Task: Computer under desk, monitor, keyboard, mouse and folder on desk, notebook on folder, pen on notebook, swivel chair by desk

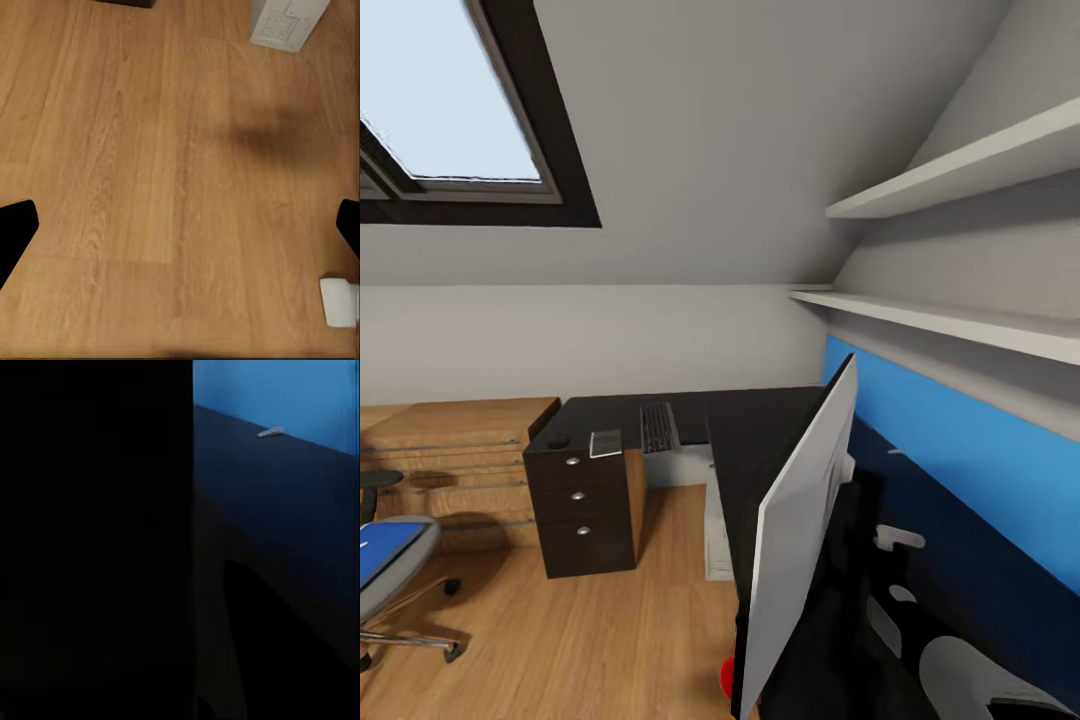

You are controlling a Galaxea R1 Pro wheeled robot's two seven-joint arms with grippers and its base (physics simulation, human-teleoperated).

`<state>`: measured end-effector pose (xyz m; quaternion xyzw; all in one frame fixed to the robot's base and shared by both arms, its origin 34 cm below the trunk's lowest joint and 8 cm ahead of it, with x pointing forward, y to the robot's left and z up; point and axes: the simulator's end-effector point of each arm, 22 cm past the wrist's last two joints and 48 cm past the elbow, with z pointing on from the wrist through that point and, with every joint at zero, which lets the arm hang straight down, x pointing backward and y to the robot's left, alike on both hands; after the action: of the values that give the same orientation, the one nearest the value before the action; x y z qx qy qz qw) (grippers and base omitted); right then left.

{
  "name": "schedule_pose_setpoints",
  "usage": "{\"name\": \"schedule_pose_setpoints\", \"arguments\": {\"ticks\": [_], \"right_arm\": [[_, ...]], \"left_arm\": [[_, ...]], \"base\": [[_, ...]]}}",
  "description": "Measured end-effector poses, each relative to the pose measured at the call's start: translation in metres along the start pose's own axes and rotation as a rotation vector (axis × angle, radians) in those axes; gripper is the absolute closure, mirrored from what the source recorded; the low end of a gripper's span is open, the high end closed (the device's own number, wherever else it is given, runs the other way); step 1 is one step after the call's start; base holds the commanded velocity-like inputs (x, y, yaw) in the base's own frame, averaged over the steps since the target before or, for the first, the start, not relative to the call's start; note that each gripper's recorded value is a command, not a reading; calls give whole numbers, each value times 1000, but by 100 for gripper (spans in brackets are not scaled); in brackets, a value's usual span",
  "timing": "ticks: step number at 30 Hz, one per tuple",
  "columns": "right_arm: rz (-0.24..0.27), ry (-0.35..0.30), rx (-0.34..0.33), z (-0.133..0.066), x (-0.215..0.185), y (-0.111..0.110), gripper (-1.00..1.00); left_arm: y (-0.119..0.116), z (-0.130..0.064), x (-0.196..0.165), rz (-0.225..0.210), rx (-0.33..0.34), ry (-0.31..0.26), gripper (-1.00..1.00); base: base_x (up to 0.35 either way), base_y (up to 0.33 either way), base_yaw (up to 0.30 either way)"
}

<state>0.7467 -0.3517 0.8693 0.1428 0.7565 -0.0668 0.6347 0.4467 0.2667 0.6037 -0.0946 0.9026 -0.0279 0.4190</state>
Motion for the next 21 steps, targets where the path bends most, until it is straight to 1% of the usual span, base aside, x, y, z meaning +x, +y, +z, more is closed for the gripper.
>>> {"name": "schedule_pose_setpoints", "arguments": {"ticks": [13,16,21], "right_arm": [[0,0,0,0,0,0,100],[3,0,1,0,0,0,100],[0,0,0,0,0,-1,100]], "left_arm": [[0,0,0,0,0,0,-100],[0,0,0,0,0,0,-100],[1,0,0,0,-1,0,-100]], "base": [[-72,-300,0],[-44,-137,0],[-10,-40,0]]}}
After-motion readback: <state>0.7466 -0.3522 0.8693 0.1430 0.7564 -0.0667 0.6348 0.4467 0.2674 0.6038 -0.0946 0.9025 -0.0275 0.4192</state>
